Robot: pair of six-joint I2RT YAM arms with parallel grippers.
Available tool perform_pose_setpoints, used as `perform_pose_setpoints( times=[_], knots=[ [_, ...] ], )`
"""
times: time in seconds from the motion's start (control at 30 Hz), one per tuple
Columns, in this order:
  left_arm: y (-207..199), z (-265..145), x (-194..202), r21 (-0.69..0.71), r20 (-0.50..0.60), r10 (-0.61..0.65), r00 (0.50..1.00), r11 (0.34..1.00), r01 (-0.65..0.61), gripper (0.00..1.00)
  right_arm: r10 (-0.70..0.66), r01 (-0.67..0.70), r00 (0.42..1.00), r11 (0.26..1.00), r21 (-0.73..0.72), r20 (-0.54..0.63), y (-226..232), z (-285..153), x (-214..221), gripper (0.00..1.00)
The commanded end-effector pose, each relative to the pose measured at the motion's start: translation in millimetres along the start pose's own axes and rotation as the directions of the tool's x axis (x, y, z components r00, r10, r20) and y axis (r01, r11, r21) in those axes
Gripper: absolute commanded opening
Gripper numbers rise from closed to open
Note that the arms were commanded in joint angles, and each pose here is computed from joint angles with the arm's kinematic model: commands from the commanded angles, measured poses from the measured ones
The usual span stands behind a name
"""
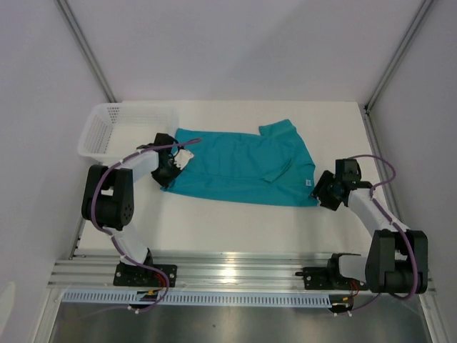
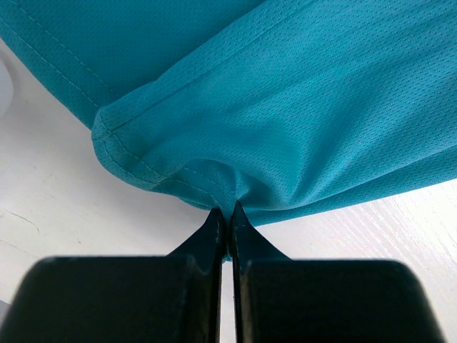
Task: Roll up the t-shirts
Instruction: Fold the tshirt
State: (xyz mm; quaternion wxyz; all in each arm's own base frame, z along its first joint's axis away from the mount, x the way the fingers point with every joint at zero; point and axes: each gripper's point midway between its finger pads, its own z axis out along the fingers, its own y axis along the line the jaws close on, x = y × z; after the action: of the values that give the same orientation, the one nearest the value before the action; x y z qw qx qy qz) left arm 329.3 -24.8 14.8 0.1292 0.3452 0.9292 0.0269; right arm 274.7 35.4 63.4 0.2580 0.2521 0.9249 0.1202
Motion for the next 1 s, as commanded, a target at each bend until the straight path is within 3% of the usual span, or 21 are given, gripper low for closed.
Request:
perform_pose_setpoints(
  times=[0.0,0.17,0.23,0.43,0.47,0.5,0.73,0.97],
  knots=[
    [-3,-2,9,0.004,-0.024,0.012,1.000,1.000,-0.011,0.01,0.056,-0.056,0.996,0.998,0.006,-0.066,-1,16,17,0.57],
    [-4,-4,10,0.004,-0.024,0.010,1.000,1.000,-0.010,0.00,0.079,-0.076,0.993,0.996,0.039,-0.092,-8,31,22,0.61],
    [-4,-4,9,0.003,-0.023,0.008,1.000,1.000,-0.008,0.00,0.083,-0.078,0.993,0.995,0.066,-0.087,-13,36,21,0.56],
    [-9,-2,10,0.031,-0.018,0.011,1.000,0.999,-0.011,0.01,0.095,-0.084,0.990,0.991,0.103,-0.106,-24,47,30,0.15],
    [-9,-2,9,0.031,-0.017,0.011,1.000,0.999,-0.011,0.01,0.097,-0.086,0.990,0.991,0.107,-0.105,-26,47,31,0.04],
    [-11,-2,12,0.034,-0.025,0.013,1.000,0.999,-0.012,0.01,0.100,-0.088,0.990,0.990,0.109,-0.104,-27,46,31,0.00],
    [-30,-28,28,0.067,0.009,0.010,1.000,0.998,-0.011,0.01,0.128,-0.126,0.992,0.979,0.160,-0.001,-26,0,34,0.00],
    [-69,-36,67,0.139,0.024,0.015,1.000,0.990,-0.018,0.01,0.150,-0.148,0.989,0.959,0.241,0.008,-33,-39,69,0.00]
  ],
)
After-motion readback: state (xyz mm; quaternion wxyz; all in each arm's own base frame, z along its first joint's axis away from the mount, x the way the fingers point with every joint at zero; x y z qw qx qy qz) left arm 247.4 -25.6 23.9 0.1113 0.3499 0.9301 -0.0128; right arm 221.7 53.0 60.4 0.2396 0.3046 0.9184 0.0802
